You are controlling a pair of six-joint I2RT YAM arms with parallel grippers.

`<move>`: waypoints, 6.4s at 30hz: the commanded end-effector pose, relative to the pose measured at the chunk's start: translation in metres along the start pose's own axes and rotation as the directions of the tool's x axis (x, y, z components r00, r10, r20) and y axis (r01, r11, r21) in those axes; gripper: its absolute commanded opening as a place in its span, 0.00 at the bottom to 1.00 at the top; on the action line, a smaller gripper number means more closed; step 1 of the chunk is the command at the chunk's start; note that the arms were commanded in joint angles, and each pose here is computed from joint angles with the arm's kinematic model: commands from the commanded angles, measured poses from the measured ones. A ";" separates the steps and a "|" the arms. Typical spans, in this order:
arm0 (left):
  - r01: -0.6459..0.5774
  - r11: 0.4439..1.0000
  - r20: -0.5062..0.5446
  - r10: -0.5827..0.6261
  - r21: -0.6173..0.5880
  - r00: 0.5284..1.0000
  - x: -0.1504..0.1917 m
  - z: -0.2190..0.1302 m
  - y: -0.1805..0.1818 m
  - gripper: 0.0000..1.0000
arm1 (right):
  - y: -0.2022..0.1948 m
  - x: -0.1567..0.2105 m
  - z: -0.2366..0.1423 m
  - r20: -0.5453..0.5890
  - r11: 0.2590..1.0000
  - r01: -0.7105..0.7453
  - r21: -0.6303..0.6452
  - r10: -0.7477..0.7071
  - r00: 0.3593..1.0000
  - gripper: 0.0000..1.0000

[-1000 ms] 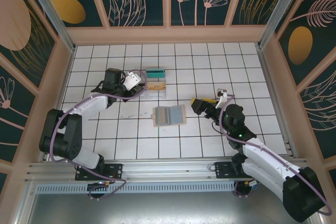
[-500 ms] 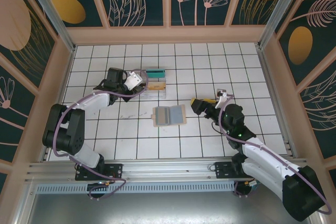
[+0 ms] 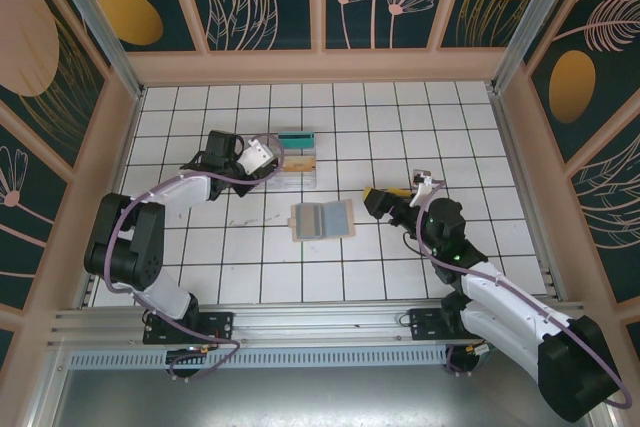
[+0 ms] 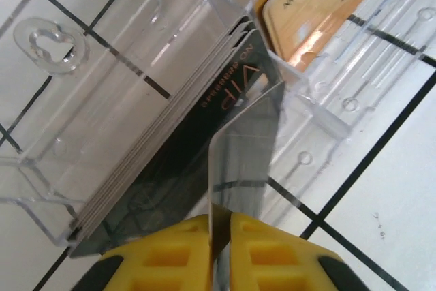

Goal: Take the credit cards out of the card holder

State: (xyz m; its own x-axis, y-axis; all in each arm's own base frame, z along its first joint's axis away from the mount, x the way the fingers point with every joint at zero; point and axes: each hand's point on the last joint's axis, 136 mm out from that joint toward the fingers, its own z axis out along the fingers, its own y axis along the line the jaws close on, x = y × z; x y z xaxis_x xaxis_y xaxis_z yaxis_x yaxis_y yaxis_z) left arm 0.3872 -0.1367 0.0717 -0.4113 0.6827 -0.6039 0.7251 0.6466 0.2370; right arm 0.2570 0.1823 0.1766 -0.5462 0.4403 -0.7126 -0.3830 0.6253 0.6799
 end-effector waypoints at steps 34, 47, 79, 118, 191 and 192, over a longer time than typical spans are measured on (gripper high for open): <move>-0.569 0.819 -0.138 0.557 -0.072 0.819 -0.027 -0.049 0.020 0.00 | 0.004 -0.003 0.005 -0.004 1.000 -0.005 -0.010 0.005 1.000 0.99; -0.563 0.824 -0.180 0.547 -0.055 0.818 -0.032 -0.021 0.018 0.00 | 0.002 -0.001 0.008 -0.017 1.000 -0.008 -0.004 0.008 1.000 0.99; -0.585 0.810 -0.276 0.555 -0.035 0.785 -0.029 0.010 0.022 0.20 | 0.002 0.002 0.010 -0.036 1.000 -0.012 -0.007 0.012 0.999 0.99; 0.603 0.622 0.377 -0.471 -0.499 0.797 -0.105 -0.131 0.109 0.99 | -0.001 0.004 0.011 -0.047 0.999 0.035 0.014 -0.034 0.998 0.99; 0.874 0.480 -0.049 -0.874 0.069 0.484 -0.026 -0.017 -0.165 0.44 | -0.070 0.131 0.069 -0.519 0.944 0.184 0.275 -0.016 0.855 0.12; 0.873 0.481 -0.051 -0.873 0.085 0.486 -0.028 -0.017 -0.167 0.44 | -0.069 0.130 0.069 -0.517 0.944 0.183 0.273 -0.017 0.856 0.12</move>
State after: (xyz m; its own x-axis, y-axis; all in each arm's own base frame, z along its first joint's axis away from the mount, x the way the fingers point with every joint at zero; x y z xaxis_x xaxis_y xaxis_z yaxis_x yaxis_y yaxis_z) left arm 0.2628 -0.2560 0.0466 -0.8780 -0.1976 -0.4360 0.0336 0.8831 -0.4679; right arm 0.2635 0.2346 0.0232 -0.8402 0.0436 -0.5405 -0.2507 0.8526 0.4585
